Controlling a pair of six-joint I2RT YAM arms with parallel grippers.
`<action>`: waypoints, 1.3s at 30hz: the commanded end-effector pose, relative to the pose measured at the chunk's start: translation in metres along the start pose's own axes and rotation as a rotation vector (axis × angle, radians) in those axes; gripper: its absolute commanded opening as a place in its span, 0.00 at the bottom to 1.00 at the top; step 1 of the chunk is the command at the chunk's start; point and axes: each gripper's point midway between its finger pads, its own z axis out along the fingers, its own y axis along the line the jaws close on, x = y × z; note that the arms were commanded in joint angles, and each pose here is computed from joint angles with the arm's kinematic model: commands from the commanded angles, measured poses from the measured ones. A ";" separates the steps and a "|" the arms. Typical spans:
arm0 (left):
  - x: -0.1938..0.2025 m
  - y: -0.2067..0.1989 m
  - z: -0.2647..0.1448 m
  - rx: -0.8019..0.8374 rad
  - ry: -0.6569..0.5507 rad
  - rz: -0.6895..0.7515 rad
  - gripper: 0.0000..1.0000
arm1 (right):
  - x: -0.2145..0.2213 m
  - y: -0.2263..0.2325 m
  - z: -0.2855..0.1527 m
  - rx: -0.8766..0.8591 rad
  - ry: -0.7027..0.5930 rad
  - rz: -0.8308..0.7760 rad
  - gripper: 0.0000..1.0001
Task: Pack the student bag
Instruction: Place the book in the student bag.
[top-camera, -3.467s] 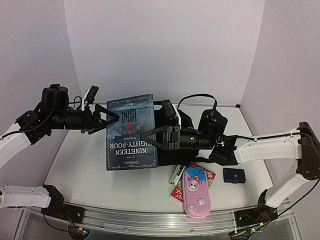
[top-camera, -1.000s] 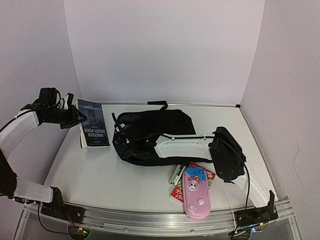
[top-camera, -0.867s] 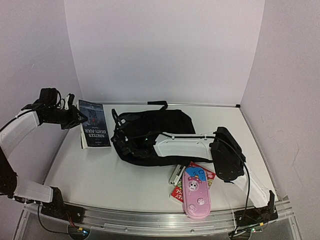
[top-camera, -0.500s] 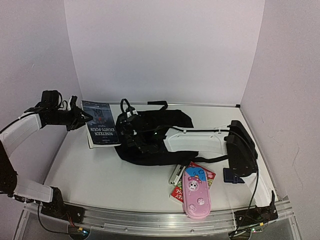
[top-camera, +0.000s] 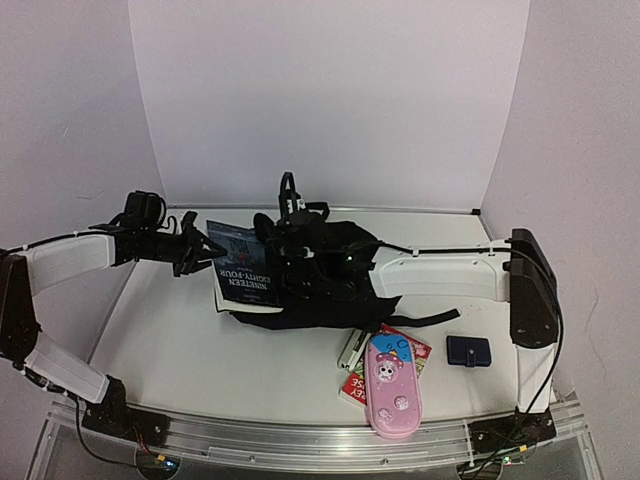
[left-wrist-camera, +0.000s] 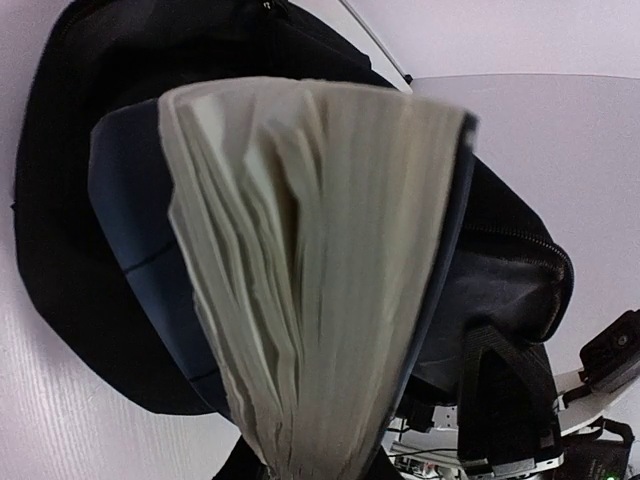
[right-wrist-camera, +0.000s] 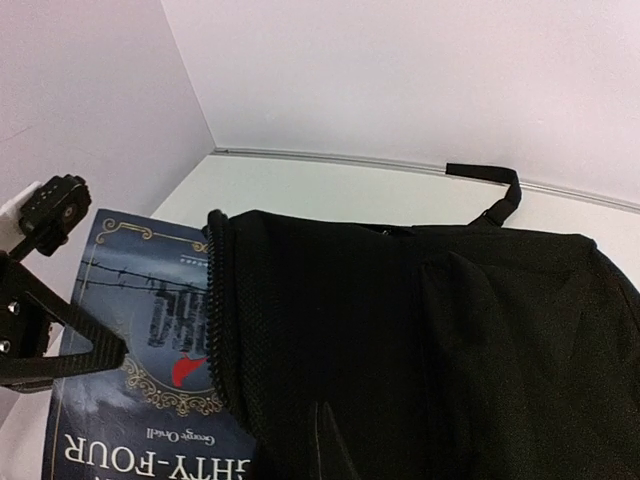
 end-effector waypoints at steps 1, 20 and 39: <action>-0.020 -0.049 0.000 0.185 -0.038 0.077 0.00 | -0.041 0.019 -0.023 -0.098 -0.089 0.105 0.00; -0.042 -0.030 0.033 0.239 -0.142 -0.072 0.00 | -0.029 0.009 -0.027 -0.093 -0.081 0.205 0.00; 0.008 -0.013 0.076 0.281 -0.049 -0.140 0.00 | -0.038 0.000 -0.022 -0.033 -0.149 0.283 0.00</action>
